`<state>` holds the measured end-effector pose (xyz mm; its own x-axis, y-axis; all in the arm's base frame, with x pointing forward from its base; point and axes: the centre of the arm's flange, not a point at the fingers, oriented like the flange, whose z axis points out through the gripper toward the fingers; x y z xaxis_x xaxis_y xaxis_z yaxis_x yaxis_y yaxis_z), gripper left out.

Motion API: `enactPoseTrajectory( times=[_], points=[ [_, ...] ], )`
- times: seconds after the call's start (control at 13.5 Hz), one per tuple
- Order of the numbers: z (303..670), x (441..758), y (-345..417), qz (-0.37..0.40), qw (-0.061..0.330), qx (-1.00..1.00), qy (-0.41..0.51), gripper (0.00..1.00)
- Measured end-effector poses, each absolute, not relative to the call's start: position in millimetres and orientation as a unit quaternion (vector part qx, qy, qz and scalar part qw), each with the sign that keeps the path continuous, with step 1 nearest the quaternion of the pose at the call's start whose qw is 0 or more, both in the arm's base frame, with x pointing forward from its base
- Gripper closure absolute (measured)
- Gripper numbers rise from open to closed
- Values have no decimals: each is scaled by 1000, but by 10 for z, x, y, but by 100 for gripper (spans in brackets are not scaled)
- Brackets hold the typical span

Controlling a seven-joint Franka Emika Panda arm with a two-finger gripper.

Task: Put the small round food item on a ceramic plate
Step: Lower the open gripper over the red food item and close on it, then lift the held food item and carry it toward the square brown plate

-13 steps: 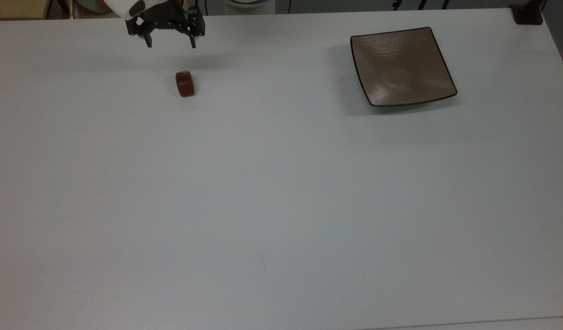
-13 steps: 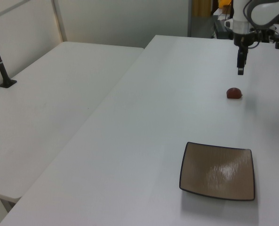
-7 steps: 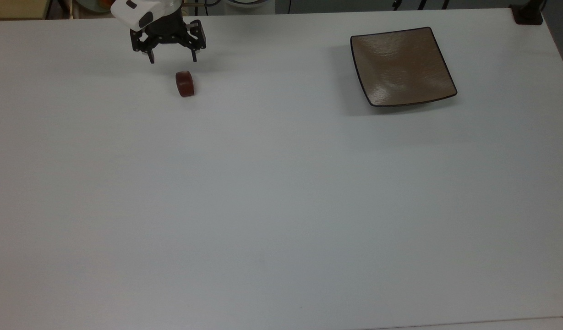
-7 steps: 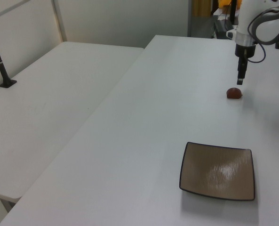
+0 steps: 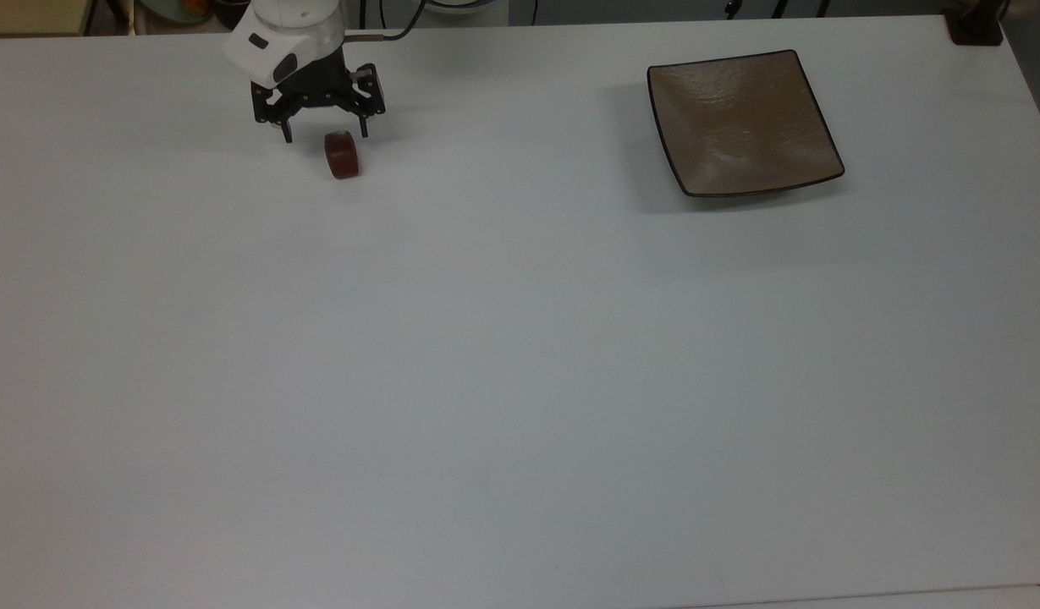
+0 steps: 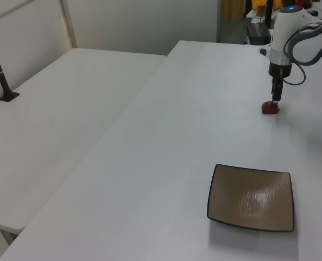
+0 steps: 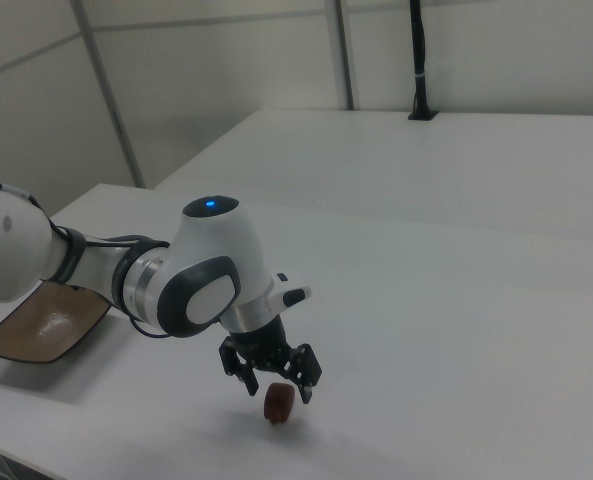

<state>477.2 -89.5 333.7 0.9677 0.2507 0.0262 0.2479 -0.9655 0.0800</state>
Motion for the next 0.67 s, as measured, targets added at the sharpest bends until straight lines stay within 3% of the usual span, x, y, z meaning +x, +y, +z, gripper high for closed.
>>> enactPoseTrajectory(
  times=[0.3,0.37,0.44,0.59,0.67],
  points=[
    [3188,4804,-873,13,41,990,131,2],
    [3168,4805,-866,11,41,989,139,8],
    [3152,4808,-847,9,41,989,144,22],
    [3115,4818,-779,6,41,988,152,27],
    [3098,4821,-754,4,41,987,155,40]
  ],
)
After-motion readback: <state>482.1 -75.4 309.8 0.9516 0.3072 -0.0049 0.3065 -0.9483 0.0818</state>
